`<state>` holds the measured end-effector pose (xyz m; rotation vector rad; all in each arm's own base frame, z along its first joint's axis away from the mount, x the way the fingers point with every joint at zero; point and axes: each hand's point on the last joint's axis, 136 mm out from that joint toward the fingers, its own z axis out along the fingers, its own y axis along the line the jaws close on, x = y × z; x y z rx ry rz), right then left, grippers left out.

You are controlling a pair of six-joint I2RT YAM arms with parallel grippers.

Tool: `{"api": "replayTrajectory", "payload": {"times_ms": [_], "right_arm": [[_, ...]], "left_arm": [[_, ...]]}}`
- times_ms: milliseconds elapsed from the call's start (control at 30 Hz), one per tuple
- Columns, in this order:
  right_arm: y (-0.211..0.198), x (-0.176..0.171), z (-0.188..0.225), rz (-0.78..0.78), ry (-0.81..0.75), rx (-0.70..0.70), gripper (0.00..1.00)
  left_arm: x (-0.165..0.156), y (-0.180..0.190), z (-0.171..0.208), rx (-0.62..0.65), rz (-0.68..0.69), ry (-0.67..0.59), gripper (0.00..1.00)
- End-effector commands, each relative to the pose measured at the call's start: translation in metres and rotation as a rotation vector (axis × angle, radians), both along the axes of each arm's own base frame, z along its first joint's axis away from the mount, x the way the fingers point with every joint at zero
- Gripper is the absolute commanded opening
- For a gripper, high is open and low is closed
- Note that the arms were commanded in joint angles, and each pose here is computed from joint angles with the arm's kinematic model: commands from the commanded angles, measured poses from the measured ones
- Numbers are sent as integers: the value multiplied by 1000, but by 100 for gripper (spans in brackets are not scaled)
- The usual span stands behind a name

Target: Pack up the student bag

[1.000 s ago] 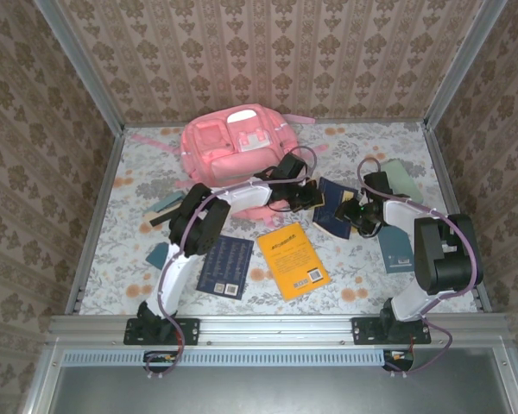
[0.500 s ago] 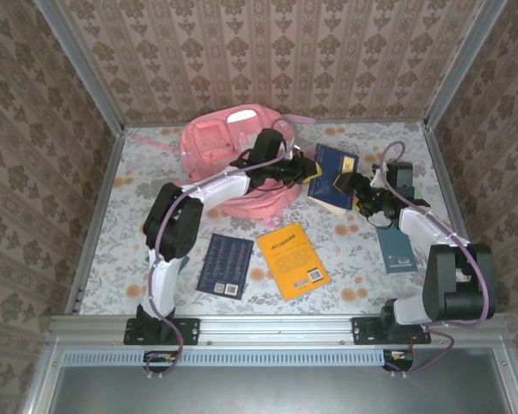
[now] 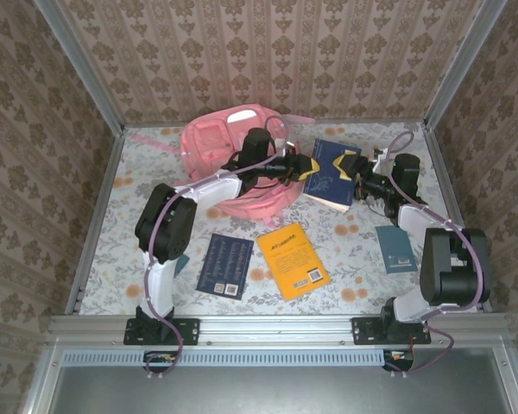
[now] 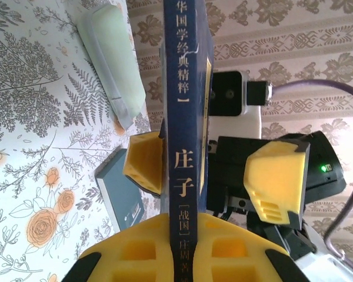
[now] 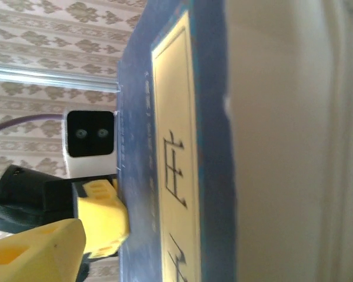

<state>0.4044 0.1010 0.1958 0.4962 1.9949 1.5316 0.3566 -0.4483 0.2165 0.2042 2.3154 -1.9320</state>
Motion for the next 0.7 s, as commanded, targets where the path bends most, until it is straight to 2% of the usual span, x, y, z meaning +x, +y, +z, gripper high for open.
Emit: {"api": "replayTrajectory", "payload": {"times_ms": [0,67,133,200,267,333,400,467,667], "right_arm": [[10,-4,32,79,-93,90,72],[10,-6,36,81,-101,93,51],[10,-8,40,77,-105,90,22],[11,-10,41,79,-100,75,1],[11,-13,40,81,-92,53,0],[11,-18,40,82,-89,27,0],[10,-21,37,68,-75,-5,0],[7,-26,36,47,-71,-47,0],[-1,-36,28,-22,-54,-114,0]], "left_arm": [[-9,10,41,-86,-47,-78,0],[-8,12,40,-83,-55,-81,0],[-8,15,35,-66,-57,-83,0],[-7,19,27,-37,-55,-88,0],[-7,23,21,-4,-58,-100,0],[-7,30,14,53,-55,-117,11],[-3,41,9,127,-41,-162,28],[2,58,-3,249,-18,-203,38],[29,129,-42,689,64,-351,42]]}}
